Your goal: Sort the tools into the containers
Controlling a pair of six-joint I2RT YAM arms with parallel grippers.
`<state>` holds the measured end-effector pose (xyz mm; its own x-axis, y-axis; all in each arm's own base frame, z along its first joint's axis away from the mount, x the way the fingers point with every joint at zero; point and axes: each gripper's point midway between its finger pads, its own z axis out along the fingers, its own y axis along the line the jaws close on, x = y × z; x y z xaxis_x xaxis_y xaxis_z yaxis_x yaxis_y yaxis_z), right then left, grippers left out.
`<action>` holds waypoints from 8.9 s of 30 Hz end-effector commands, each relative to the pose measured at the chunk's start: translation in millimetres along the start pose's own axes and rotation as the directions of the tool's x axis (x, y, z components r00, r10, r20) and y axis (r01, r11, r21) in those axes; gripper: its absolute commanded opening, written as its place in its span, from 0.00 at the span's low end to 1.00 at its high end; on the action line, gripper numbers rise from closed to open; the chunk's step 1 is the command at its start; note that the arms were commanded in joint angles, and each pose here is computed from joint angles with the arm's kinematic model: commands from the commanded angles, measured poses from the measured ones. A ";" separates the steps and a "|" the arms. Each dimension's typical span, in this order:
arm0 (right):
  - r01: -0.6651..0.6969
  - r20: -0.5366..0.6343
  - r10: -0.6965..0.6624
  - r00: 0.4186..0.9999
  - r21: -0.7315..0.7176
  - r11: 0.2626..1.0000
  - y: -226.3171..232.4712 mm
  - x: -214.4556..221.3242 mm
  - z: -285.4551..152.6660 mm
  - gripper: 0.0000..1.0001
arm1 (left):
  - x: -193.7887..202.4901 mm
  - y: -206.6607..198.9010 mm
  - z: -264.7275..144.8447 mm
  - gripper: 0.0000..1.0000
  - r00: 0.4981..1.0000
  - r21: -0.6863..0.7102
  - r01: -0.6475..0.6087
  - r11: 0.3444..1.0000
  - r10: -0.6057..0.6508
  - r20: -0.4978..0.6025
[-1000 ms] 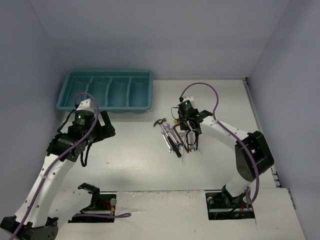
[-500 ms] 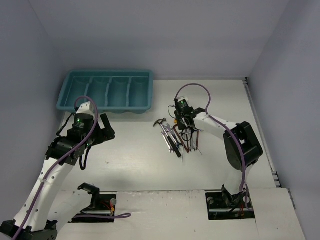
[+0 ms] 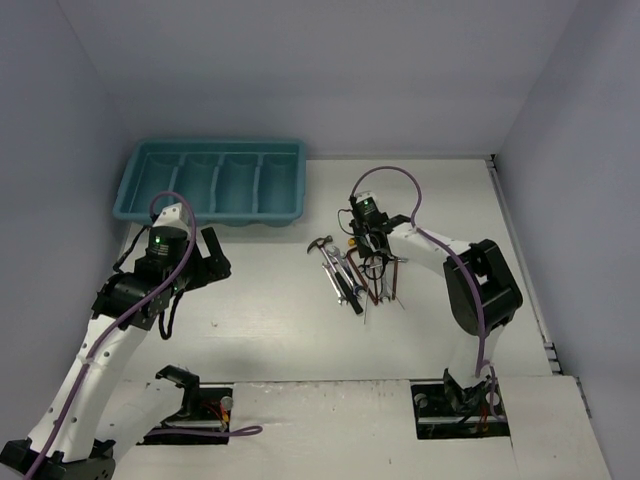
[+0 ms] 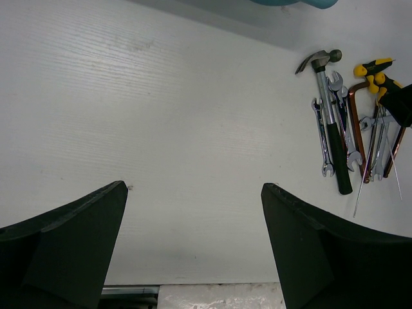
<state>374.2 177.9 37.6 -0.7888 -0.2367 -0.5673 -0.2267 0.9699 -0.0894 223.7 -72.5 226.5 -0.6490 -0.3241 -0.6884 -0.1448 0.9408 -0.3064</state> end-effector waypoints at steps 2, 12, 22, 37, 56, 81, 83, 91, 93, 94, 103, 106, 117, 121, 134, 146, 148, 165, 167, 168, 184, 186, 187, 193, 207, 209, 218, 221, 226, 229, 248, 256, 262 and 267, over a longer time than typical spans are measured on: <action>-0.051 0.058 0.051 0.997 0.000 0.999 -3.8 -7.2 -17.2 0.18 | -9.2 -9.0 0.5 0.83 1.000 0.029 -0.003 1.000 0.003 0.024; -0.079 0.085 0.080 0.993 -0.017 0.997 -16.8 18.5 -56.5 0.19 | -14.6 -14.9 2.2 0.83 1.000 0.040 -0.020 0.999 0.019 0.017; -0.062 -0.024 0.061 0.998 -0.030 0.998 -12.6 50.3 -43.0 0.20 | -19.5 -16.9 5.3 0.83 0.999 0.032 -0.041 0.999 0.040 0.014; -0.061 -0.089 0.062 0.994 0.013 0.998 -18.8 66.3 -24.7 0.15 | -15.4 -16.9 7.4 0.83 0.999 0.034 -0.043 0.998 0.043 -0.001; -0.120 0.144 0.120 0.982 -0.006 0.993 -21.4 4.6 -78.8 0.00 | -29.5 -32.4 -1.7 0.82 1.000 0.088 -0.015 0.996 0.014 0.019; -0.082 0.441 0.339 0.831 -0.505 0.859 88.2 -101.4 -234.8 0.00 | -94.3 -207.6 -12.3 0.54 0.971 0.526 0.027 0.850 -0.146 0.187; -0.064 0.447 0.348 0.824 -0.537 0.841 100.2 -105.3 -243.6 0.00 | -100.7 -224.7 -13.8 0.54 0.961 0.558 0.006 0.830 -0.159 0.226; -0.046 0.452 0.377 0.809 -0.590 0.806 119.0 -111.6 -258.3 0.00 | -100.5 -260.9 -3.1 0.50 0.955 0.575 -0.043 0.817 -0.136 0.265; -0.047 0.451 0.380 0.808 -0.593 0.804 120.2 -112.0 -258.8 0.00 | -98.7 -264.4 -2.0 0.49 0.953 0.582 -0.047 0.812 -0.138 0.270; -0.046 0.451 0.381 0.807 -0.595 0.802 120.9 -112.1 -258.8 0.00 | -97.5 -266.1 -1.4 0.48 0.952 0.586 -0.047 0.809 -0.140 0.271; -0.047 0.452 0.398 0.799 -0.612 0.789 124.1 -116.3 -263.5 0.00 | -87.9 -271.2 11.3 0.38 0.957 0.576 -0.042 0.816 -0.132 0.257; -0.046 0.451 0.400 0.798 -0.616 0.786 124.7 -116.6 -263.8 0.00 | -86.0 -271.1 15.4 0.35 0.959 0.569 -0.042 0.822 -0.127 0.254; -0.045 0.446 0.401 0.800 -0.621 0.782 127.7 -116.5 -261.1 0.00 | -82.3 -273.0 20.4 0.10 0.963 0.568 -0.038 0.822 -0.123 0.242; -0.048 0.441 0.403 0.802 -0.625 0.779 128.8 -115.3 -259.7 0.00 | -81.7 -274.6 19.1 0.00 0.964 0.577 -0.031 0.816 -0.129 0.233; -0.038 0.468 0.388 0.794 -0.598 0.801 121.6 -113.4 -258.0 0.49 | -105.7 -230.9 9.7 0.00 0.934 0.475 -0.078 0.876 -0.102 0.342; -0.009 0.527 0.320 0.788 -0.509 0.861 97.1 -101.6 -251.5 0.62 | -175.1 -112.1 16.3 0.00 0.889 0.259 -0.147 0.955 0.013 0.458; 0.000 0.528 0.303 0.793 -0.498 0.867 96.3 -99.3 -249.2 0.62 | -183.3 -99.7 17.7 0.00 0.886 0.237 -0.176 0.955 0.049 0.460; 0.041 0.524 0.147 0.839 -0.330 0.943 48.2 -73.6 -210.7 0.62 | -299.0 37.0 93.3 0.00 0.865 0.012 -0.210 0.978 0.180 0.469; 0.027 0.511 0.152 0.846 -0.326 0.945 40.4 -72.4 -203.3 0.63 | -312.2 55.9 104.2 0.00 0.862 -0.010 -0.192 0.981 0.174 0.476; 0.017 0.500 0.156 0.852 -0.324 0.946 35.8 -71.6 -198.9 0.63 | -319.9 66.7 110.0 0.00 0.860 -0.022 -0.184 0.983 0.172 0.481; -0.017 0.366 0.122 0.923 -0.279 0.960 27.9 -58.7 -152.6 0.61 | -353.3 136.4 238.9 0.00 0.856 -0.054 -0.154 0.987 0.160 0.492; -0.016 0.358 0.116 0.926 -0.271 0.962 27.3 -58.6 -148.9 0.61 | -353.7 144.1 250.8 0.00 0.851 -0.062 -0.138 0.988 0.150 0.504; -0.016 0.356 0.114 0.927 -0.268 0.963 26.6 -58.2 -148.0 0.61 | -353.3 147.3 254.8 0.00 0.850 -0.066 -0.132 0.989 0.147 0.506; -0.022 0.335 0.110 0.936 -0.257 0.966 24.3 -52.5 -142.3 0.60 | -344.8 160.3 275.7 0.00 0.855 -0.079 -0.088 0.993 0.116 0.506; -0.025 0.323 0.096 0.941 -0.217 0.976 13.0 -38.9 -141.3 0.61 | -306.4 215.0 279.0 0.22 0.889 -0.128 0.060 0.990 0.006 0.457; -0.026 0.326 0.095 0.940 -0.208 0.978 11.0 -39.7 -142.2 0.61 | -310.5 213.4 269.5 0.27 0.884 -0.131 0.060 0.990 0.008 0.468; -0.138 0.300 0.159 0.941 -0.091 0.986 -24.2 -45.0 -128.0 0.56 | -341.0 169.3 173.2 0.58 0.859 -0.111 0.090 0.990 -0.021 0.511; -0.209 0.253 0.222 0.942 -0.076 0.975 -33.7 -43.7 -113.7 0.49 | -327.9 150.8 148.3 0.59 0.881 -0.126 0.108 0.986 -0.036 0.472; -0.325 0.137 0.335 0.932 -0.092 0.941 -25.4 -38.8 -83.3 0.36 | -276.6 107.8 109.3 0.65 0.927 -0.138 0.133 0.981 -0.074 0.367; -0.399 0.064 0.406 0.912 -0.104 0.911 -13.4 -29.6 -65.8 0.30 | -245.5 79.9 88.2 0.66 0.943 -0.118 0.132 0.984 -0.088 0.321; -0.603 -0.100 0.605 0.790 0.055 0.796 18.3 46.8 -26.2 0.29 | -117.6 -32.2 -1.0 0.74 0.987 0.137 -0.031 0.990 0.009 0.162; -0.600 -0.069 0.612 0.788 0.136 0.788 8.2 60.6 -20.3 0.29 | -108.6 -36.1 -8.5 0.74 0.989 0.164 -0.039 0.986 0.014 0.150; -0.593 -0.075 0.608 0.790 0.156 0.790 9.2 68.0 -16.7 0.26 | -106.9 -36.7 -8.6 0.74 0.989 0.162 -0.049 0.986 0.025 0.144; -0.582 -0.085 0.601 0.795 0.174 0.794 7.6 74.8 -12.9 0.22 | -104.5 -39.8 -5.0 0.74 0.991 0.167 -0.054 0.984 0.033 0.130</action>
<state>307.5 175.9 11.3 -0.8247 0.3833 -0.4158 0.3478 0.9235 0.1616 289.9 -69.1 303.7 -0.5731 -0.3037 -0.7611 -0.0153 0.9326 -0.3606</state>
